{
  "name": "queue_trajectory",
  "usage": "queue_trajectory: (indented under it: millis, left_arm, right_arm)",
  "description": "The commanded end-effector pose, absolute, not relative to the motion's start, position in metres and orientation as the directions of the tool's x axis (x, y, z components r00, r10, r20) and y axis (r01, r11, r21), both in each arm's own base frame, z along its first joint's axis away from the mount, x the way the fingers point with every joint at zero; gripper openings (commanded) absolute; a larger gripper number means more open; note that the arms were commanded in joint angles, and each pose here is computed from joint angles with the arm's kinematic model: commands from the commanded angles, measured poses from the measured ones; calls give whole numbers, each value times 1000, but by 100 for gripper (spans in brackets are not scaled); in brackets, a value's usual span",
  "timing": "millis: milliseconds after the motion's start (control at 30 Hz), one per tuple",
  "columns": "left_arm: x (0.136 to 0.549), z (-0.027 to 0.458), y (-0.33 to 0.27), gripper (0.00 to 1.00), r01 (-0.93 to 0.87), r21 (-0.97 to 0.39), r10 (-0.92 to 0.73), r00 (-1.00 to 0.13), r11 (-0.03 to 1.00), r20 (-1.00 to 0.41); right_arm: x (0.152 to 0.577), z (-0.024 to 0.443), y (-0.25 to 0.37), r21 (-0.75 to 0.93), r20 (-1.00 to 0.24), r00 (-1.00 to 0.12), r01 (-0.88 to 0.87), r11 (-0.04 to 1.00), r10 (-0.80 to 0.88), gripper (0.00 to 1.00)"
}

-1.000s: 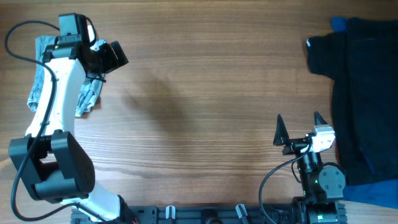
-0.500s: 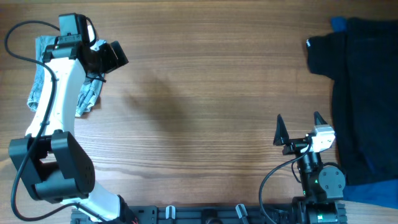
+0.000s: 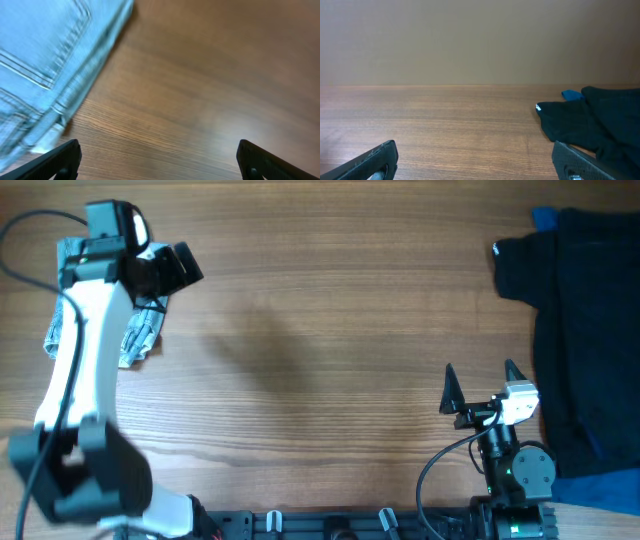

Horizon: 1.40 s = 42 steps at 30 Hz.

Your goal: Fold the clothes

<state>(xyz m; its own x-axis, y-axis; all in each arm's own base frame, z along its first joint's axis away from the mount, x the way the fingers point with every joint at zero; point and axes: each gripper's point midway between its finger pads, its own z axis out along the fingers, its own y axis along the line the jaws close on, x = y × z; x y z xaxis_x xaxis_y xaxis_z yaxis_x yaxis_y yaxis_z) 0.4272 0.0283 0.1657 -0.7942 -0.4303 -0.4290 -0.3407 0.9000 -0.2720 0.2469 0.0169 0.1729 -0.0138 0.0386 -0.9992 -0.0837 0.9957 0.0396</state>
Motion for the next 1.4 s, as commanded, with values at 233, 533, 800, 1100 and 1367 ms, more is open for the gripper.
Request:
queue_trajectory:
  millis: [233, 533, 800, 1100, 1367]
  left_arm:
    - [308, 311, 9, 100, -178, -347, -386, -533, 921, -753]
    - [212, 247, -1, 100, -147, -352, -379, -464, 924, -801]
    - [203, 176, -4, 100, -126, -355, -373, -431, 926, -821]
    - [241, 201, -10, 100, 28, -346, -338, -162, 938, -927]
    - [252, 176, -10, 100, 48, -342, -335, -117, 939, -935]
  right_arm:
    - [246, 175, 18, 26, -1000, -2, -95, 995, 26, 100]
    - [246, 175, 18, 26, -1000, -2, -95, 995, 26, 100]
    - [246, 175, 18, 26, -1000, -2, -95, 995, 26, 100]
    - [246, 175, 18, 26, -1000, -2, -95, 995, 26, 99]
    - [246, 175, 18, 26, -1000, -2, -95, 995, 26, 99]
